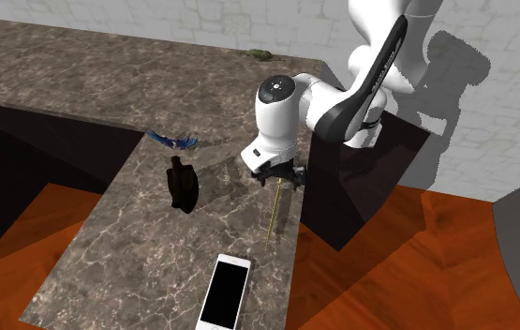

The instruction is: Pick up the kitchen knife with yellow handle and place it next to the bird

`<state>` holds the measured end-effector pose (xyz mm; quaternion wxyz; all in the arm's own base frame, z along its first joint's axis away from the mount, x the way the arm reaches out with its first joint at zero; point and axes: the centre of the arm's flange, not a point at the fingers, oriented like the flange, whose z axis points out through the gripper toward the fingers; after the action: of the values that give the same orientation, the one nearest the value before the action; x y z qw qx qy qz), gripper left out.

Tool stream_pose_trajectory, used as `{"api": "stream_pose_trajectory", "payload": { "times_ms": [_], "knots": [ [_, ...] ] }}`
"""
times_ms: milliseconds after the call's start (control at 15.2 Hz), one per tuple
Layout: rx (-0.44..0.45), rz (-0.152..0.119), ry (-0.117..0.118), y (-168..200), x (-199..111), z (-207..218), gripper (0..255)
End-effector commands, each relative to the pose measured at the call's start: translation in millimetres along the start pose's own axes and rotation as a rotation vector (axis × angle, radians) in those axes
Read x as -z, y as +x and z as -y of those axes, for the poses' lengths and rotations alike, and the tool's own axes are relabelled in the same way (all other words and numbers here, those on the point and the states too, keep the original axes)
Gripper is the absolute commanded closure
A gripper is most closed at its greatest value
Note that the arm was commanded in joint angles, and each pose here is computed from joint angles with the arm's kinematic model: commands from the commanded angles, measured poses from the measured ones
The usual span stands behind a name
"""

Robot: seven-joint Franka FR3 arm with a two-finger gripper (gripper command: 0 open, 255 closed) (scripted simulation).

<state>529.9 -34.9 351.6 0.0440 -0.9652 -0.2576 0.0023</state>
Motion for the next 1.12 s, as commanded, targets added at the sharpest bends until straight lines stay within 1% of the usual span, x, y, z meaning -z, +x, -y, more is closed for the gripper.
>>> {"api": "stream_pose_trajectory", "payload": {
  "times_ms": [0,462,528,1056],
  "knots": [
    [0.0,0.0,0.0,0.3,-6.8,-0.9,0],
    [0.0,0.0,0.0,0.3,-6.8,-0.9,0],
    [0.0,0.0,0.0,0.3,-6.8,-0.9,255],
    [0.0,0.0,0.0,0.3,-6.8,-0.9,255]
  ]
}}
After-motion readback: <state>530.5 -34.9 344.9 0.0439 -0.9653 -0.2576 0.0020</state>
